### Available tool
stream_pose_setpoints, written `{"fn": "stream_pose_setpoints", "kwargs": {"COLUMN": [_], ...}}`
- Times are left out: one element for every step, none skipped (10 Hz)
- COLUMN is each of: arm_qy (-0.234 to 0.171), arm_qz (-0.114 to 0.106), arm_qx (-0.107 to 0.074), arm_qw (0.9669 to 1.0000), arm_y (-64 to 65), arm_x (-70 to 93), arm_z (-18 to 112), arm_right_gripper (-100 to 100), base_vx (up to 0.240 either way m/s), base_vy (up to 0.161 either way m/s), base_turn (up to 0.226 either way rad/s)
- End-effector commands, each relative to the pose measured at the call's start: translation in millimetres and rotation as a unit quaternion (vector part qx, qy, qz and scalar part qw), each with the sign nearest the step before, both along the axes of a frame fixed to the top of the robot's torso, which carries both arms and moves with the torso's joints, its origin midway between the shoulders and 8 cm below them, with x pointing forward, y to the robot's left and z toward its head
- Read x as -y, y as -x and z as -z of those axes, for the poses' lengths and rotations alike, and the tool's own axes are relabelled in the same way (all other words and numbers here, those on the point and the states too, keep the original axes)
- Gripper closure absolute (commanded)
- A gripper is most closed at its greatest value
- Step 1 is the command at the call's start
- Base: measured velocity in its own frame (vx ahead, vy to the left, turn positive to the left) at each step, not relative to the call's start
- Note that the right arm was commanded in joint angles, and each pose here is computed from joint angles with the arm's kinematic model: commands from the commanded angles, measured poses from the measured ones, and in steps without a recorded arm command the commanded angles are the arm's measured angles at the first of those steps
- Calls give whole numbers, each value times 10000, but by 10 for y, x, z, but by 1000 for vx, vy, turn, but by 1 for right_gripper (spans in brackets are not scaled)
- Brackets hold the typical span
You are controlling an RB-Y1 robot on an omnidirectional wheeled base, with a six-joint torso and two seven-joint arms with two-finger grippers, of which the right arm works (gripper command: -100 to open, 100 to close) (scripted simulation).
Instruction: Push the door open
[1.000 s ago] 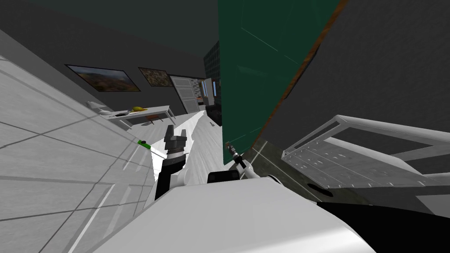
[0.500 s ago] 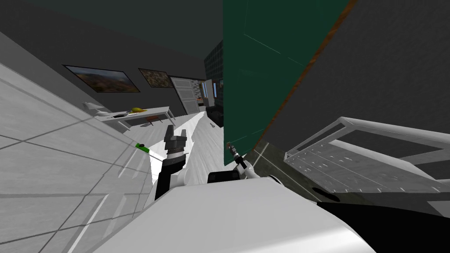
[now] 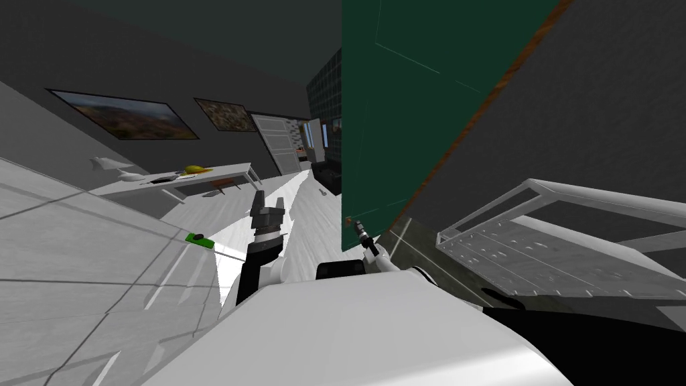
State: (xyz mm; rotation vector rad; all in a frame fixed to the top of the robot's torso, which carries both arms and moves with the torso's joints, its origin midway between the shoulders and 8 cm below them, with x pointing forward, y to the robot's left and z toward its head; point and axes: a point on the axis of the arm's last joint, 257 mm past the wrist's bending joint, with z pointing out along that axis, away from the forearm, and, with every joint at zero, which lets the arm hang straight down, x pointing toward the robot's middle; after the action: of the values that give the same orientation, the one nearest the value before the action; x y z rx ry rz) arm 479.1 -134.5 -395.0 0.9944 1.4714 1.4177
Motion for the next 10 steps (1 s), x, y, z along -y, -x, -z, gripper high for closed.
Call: {"fn": "stream_pose_setpoints", "kwargs": {"arm_qy": [-16,-24,-43,-83,-116,-166,-217,-184,-151,-144], "arm_qz": [18,22,30,41,46,52,54,52,79,85], "arm_qx": [-8,-10,-16,-25,-32,-41,-49,-46,-33,-28], "arm_qw": [10000,10000,10000,10000,9999,9998,9997,9998,9998,9999], "arm_y": [-12,-15,-21,-28,-33,-37,-40,-39,-35,-35], "arm_x": [17,18,16,1,-15,-47,-83,-63,-11,1], "arm_z": [-5,-6,-10,-16,-21,-28,-35,-26,-21,-21], "arm_right_gripper": [-100,-100,-100,-100,-100,-100,-100,-100,-100,-100], "base_vx": [-93,-190,-200,-242,-277,-262,-232,-103,71,145], "base_vy": [31,-6,-17,-3,35,41,-2,-6,30,63], "base_turn": [-49,-48,-38,-63,-57,-55,-50,-7,29,21]}}
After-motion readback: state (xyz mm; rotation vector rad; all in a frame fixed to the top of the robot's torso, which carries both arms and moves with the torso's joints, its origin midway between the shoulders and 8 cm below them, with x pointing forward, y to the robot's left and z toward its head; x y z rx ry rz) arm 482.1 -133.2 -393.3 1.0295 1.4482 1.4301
